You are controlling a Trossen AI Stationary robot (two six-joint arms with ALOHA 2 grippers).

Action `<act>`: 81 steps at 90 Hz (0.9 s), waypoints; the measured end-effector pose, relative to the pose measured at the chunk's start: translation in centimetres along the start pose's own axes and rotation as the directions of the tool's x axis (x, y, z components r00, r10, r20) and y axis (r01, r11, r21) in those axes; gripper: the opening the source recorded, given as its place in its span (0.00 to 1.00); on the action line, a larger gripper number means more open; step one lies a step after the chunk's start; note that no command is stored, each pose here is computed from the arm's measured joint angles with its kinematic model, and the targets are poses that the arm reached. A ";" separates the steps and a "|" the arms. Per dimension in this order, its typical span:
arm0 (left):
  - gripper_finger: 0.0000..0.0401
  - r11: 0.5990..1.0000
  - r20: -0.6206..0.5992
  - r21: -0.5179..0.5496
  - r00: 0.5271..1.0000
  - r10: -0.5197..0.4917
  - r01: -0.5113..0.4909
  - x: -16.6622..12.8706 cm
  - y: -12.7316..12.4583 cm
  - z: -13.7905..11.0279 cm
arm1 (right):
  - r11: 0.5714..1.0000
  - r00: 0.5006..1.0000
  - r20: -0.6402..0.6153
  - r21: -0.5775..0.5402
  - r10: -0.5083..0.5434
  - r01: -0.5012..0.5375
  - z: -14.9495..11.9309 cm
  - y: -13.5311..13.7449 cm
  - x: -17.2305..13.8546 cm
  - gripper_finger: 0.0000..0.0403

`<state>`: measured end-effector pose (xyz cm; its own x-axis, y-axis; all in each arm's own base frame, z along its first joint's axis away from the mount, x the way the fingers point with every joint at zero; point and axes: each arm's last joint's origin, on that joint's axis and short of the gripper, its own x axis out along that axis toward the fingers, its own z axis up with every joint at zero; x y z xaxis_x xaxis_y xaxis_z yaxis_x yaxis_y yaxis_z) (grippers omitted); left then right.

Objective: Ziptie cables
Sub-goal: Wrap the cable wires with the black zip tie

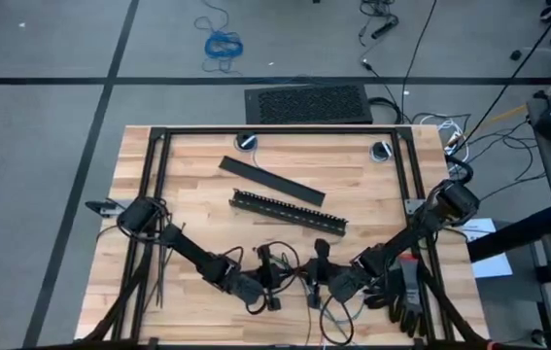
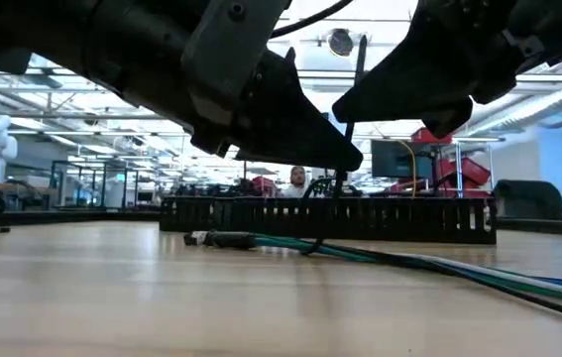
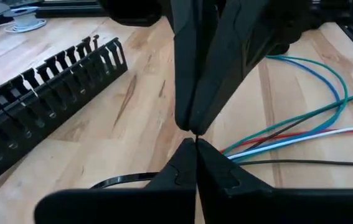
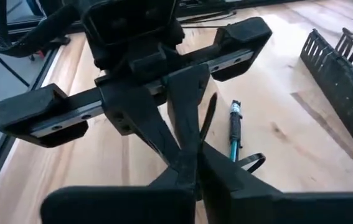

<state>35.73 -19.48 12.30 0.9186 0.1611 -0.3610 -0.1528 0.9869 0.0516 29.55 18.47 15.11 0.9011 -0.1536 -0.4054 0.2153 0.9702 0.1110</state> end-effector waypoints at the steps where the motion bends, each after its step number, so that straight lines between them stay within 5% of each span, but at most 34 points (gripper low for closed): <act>1: 0.04 1.000 0.000 0.000 1.000 0.000 0.000 0.0 0.0 0.0 | 1.000 1.000 0.001 0.000 -0.005 0.005 0.0 0.0 0.0 0.00; 28: 0.19 0.998 0.016 -0.011 0.998 0.059 -0.059 0.0 0.1 0.1 | 0.997 0.997 0.026 0.024 -0.073 0.073 0.0 -0.3 -0.1 0.00; 63: 0.21 0.986 0.094 0.019 0.982 0.163 -0.166 -1.2 -0.9 0.5 | 0.967 0.987 0.070 0.222 -0.143 0.124 0.1 -0.5 -0.1 0.00; 81: 0.21 0.898 0.206 0.166 0.905 0.373 -0.408 -4.1 -3.8 1.7 | 0.946 0.977 0.095 0.286 -0.188 0.155 0.3 -0.7 0.0 0.00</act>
<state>33.16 -23.84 15.12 0.8489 0.5158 -0.1152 -0.4516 0.8213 0.3486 29.54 17.70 15.30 0.8760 -0.3507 -0.3310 0.4504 0.8404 0.3015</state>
